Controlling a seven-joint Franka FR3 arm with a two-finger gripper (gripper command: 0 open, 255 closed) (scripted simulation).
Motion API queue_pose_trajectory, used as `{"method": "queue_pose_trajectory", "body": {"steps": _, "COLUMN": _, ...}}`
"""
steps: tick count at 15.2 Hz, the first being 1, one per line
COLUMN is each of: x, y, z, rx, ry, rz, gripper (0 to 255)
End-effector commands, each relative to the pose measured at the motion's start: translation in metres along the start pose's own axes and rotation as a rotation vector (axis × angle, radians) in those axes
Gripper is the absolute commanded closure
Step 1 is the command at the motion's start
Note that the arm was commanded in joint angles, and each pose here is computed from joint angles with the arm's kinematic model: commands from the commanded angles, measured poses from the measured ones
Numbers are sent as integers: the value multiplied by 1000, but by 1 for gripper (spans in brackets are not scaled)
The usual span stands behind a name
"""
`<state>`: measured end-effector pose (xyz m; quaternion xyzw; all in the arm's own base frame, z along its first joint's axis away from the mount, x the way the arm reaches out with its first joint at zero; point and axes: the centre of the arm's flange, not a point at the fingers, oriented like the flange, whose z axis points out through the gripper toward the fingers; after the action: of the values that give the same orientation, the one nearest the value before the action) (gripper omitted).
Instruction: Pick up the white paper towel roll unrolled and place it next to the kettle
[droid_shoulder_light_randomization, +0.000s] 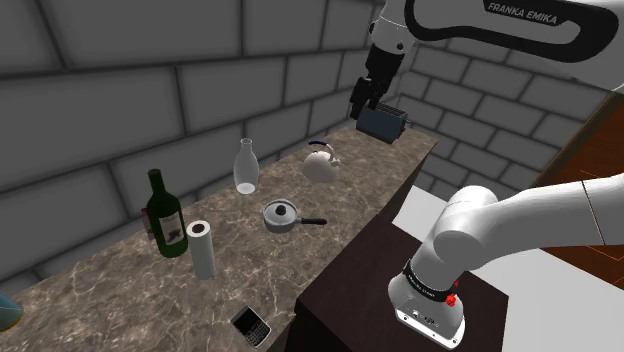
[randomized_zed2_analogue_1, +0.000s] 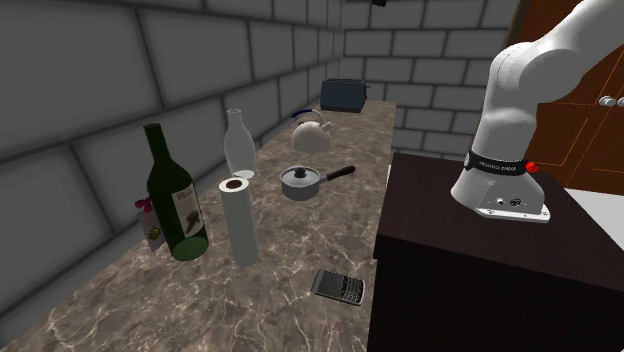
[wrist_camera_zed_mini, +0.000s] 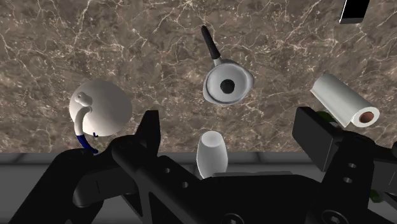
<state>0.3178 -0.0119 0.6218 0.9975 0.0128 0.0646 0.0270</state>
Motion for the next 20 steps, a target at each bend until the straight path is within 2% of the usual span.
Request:
{"method": "queue_pose_trajectory", "body": {"steps": 1, "x": 0, "y": 0, "z": 0, "rx": 0, "ry": 0, "rz": 0, "gripper": 0}}
{"method": "queue_pose_trajectory", "body": {"steps": 20, "x": 100, "y": -179, "z": 147, "rx": 15, "ry": -48, "rz": 3, "gripper": 0}}
